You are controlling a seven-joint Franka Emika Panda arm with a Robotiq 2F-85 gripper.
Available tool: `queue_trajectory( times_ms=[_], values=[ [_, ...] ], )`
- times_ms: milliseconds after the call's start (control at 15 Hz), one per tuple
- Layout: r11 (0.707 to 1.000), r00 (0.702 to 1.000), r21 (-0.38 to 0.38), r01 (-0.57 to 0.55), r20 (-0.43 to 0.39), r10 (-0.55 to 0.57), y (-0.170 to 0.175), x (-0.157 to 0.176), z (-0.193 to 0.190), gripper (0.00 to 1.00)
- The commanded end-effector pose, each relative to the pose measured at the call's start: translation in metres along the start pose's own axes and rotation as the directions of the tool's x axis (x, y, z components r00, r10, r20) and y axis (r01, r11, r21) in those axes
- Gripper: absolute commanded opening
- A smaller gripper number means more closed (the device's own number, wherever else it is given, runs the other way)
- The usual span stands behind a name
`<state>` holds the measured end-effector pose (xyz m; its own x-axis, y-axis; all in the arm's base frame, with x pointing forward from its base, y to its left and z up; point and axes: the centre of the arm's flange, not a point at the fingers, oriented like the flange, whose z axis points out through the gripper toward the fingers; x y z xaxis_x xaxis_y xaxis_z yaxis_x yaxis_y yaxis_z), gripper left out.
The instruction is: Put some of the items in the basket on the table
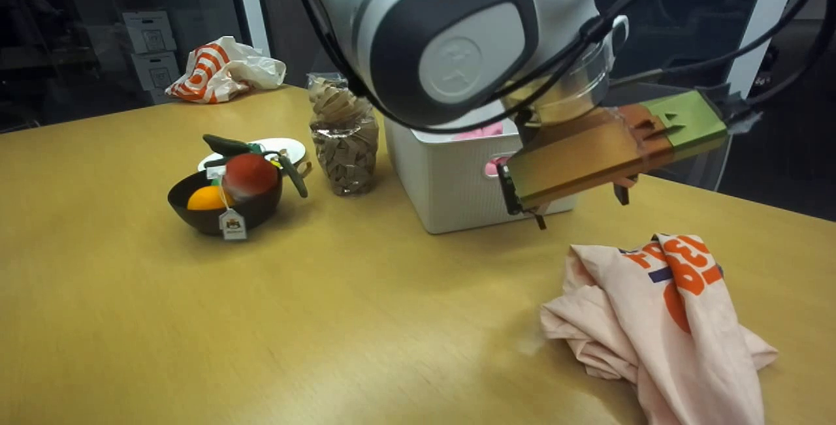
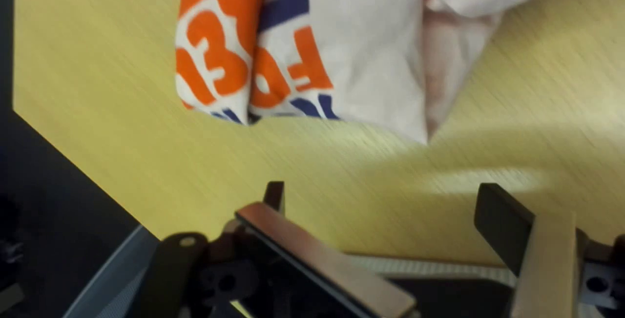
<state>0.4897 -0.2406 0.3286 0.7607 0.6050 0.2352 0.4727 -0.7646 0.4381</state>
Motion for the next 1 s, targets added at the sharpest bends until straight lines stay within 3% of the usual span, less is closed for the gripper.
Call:
queue_trajectory(
  times_ms=[0, 267, 333, 467, 933],
  values=[
    [0.992, 0.989, -0.122, -0.045, 0.136, 0.062, 0.005, -0.011, 0.009, 1.0],
    [0.976, 0.951, -0.214, -0.049, 0.289, 0.112, 0.02, -0.045, 0.025, 0.99],
    [0.971, 0.942, -0.232, -0.057, 0.31, 0.13, 0.025, -0.046, 0.025, 0.75],
    [0.963, 0.931, -0.261, -0.069, 0.329, 0.156, 0.03, -0.04, 0.021, 0.69],
    [0.965, 0.929, -0.232, -0.122, 0.316, 0.193, 0.025, 0.01, -0.024, 0.14]
  ],
)
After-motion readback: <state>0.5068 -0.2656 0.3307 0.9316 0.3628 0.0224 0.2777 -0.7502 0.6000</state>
